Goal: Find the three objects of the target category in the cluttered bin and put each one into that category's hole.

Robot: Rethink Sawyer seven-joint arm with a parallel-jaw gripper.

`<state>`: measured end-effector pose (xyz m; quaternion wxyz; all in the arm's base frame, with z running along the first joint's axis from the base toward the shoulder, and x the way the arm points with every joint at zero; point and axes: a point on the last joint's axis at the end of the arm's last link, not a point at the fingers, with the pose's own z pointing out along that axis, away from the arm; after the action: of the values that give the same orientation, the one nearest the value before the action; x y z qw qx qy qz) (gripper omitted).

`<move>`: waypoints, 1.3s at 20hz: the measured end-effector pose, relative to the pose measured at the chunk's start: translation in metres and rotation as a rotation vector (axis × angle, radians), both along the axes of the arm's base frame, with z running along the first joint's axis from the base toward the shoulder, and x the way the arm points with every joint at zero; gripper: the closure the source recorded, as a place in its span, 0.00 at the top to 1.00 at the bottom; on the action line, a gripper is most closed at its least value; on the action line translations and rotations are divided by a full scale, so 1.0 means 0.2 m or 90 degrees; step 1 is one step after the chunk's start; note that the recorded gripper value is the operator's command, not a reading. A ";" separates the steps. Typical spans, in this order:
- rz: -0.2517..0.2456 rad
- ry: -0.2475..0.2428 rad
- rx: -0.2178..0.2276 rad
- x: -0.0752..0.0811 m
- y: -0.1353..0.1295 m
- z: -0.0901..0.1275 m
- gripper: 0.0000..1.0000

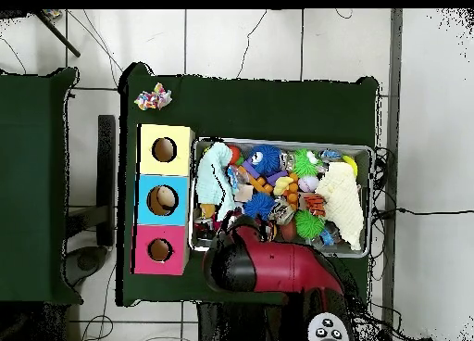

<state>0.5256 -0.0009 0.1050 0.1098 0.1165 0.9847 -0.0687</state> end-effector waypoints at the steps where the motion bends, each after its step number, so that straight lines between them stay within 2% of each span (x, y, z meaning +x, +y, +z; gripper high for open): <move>1: 0.000 0.001 0.001 0.00 0.00 -0.01 1.00; 26: 0.009 -0.005 0.002 0.00 0.03 -0.04 1.00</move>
<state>0.5250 0.0050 0.0970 0.1141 0.1102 0.9852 -0.0656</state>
